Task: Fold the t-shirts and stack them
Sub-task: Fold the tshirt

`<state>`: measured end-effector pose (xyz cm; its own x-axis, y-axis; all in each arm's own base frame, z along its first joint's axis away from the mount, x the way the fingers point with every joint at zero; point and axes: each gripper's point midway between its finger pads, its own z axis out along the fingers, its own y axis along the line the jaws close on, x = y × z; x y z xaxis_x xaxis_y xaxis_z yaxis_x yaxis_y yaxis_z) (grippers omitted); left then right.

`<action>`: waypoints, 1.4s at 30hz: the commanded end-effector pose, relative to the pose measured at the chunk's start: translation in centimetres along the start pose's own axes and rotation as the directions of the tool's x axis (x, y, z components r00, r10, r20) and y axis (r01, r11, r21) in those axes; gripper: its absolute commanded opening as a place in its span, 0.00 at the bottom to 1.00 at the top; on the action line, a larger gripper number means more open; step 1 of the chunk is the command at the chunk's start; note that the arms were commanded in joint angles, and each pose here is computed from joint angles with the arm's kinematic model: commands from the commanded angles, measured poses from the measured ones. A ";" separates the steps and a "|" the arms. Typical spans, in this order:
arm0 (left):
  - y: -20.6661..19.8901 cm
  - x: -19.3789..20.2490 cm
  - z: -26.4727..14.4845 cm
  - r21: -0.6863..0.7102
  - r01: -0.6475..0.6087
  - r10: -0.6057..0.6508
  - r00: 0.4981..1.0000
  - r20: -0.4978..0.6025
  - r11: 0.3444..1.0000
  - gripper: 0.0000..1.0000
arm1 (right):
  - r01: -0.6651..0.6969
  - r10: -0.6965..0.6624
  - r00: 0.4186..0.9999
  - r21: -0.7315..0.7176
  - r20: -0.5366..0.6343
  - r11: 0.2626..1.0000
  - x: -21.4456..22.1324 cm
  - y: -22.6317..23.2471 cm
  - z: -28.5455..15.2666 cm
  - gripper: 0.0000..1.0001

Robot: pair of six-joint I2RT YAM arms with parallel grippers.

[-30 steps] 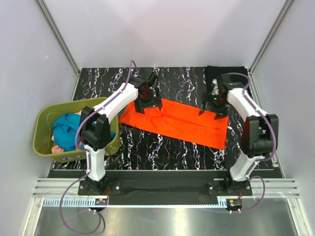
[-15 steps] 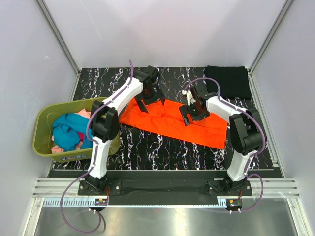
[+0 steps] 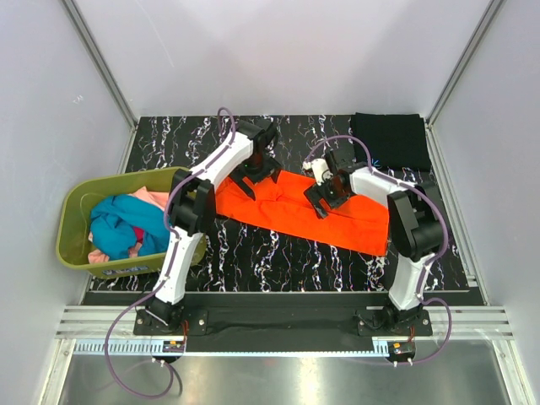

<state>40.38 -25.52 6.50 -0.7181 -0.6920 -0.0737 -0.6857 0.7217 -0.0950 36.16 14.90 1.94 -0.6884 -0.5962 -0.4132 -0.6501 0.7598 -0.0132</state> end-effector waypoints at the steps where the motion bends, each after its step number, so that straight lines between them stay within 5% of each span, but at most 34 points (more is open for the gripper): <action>1: 0.6 -2.1 0.0 -0.029 0.116 -0.114 0.991 0.066 0.993 0.99 | 0.060 -0.058 0.996 -0.013 0.070 0.998 -3.2 -0.6 0.3 0.98; 5: 0.9 -1.4 3.0 -0.089 0.174 -0.175 0.985 -0.005 0.981 0.99 | 0.040 -0.038 0.999 -0.061 0.038 0.997 -2.4 0.3 1.6 0.99; 12: -0.6 -2.7 4.9 -0.039 0.127 -0.126 0.991 0.040 0.991 0.99 | -0.060 0.059 0.998 -0.063 -0.019 0.996 0.3 1.1 2.6 0.98; 18: -4.0 -3.4 7.1 0.115 -0.039 0.036 0.999 0.021 0.993 0.99 | -0.199 0.202 0.975 0.038 -0.089 0.979 1.8 0.5 1.8 0.98; 22: -6.1 -3.1 7.5 0.237 -0.157 0.160 0.987 0.006 0.959 0.99 | -0.386 0.395 0.893 0.084 -0.214 0.918 4.6 2.4 1.5 0.96; 30: -11.7 -5.4 6.0 0.545 -0.330 0.325 0.939 0.110 0.771 0.99 | -0.551 0.536 0.797 0.029 -0.277 0.834 4.2 9.4 1.0 0.96; 36: -15.2 -5.7 5.3 0.741 -0.361 0.427 0.897 0.111 0.567 0.99 | -0.738 0.658 0.630 -0.052 -0.412 0.673 1.4 16.1 1.2 0.97; 42: -15.6 -6.9 2.3 0.781 -0.410 0.446 0.875 0.190 0.472 0.99 | -0.785 0.717 0.611 -0.137 -0.336 0.604 -3.3 17.5 0.5 0.99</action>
<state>55.94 -32.38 5.76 -0.9128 -0.3377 -0.2298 -0.0347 0.6245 -0.7802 28.12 28.68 2.87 -0.9981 0.0163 -0.0589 -0.0094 0.9116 0.4110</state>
